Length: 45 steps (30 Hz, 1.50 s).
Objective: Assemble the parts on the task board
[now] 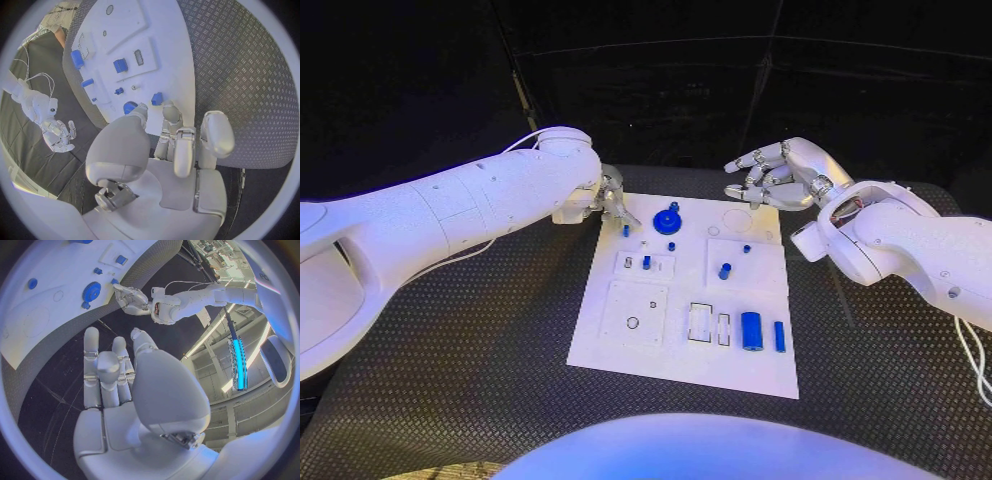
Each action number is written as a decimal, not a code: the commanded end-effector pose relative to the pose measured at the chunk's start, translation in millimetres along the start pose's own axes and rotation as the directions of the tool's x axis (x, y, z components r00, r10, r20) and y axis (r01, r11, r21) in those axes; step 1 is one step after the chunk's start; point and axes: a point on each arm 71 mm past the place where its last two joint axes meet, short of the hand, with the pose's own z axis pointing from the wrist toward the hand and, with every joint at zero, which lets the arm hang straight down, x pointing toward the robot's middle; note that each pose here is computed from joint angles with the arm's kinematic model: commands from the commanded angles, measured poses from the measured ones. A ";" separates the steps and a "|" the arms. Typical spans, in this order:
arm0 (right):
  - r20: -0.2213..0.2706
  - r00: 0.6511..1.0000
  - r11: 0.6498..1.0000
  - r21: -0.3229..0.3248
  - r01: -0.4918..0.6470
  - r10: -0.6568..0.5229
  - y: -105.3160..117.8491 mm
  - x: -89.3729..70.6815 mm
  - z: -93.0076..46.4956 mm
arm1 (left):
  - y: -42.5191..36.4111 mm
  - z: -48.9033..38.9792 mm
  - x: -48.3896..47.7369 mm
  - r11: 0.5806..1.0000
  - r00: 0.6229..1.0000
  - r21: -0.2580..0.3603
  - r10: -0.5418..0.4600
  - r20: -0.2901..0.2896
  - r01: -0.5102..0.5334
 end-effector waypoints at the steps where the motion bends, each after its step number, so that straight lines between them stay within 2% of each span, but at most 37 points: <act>1: -0.005 1.000 1.000 -0.008 -0.004 0.004 1.8 0.4 0.8 | -1.5 0.1 0.9 1.000 1.000 -0.001 0.013 -0.014 -0.013; 10: -0.006 1.000 1.000 -0.008 -0.004 0.004 1.8 0.7 1.2 | -2.6 0.7 1.1 1.000 1.000 0.007 -0.011 -0.006 0.011; 24: -0.009 1.000 1.000 -0.007 -0.005 0.005 1.9 1.8 2.3 | -3.4 1.9 3.9 1.000 0.999 0.012 -0.012 -0.031 0.012; 45: -0.011 1.000 1.000 -0.008 -0.006 0.006 2.3 2.6 3.0 | -5.9 4.3 5.7 0.999 0.999 0.017 -0.027 -0.036 0.028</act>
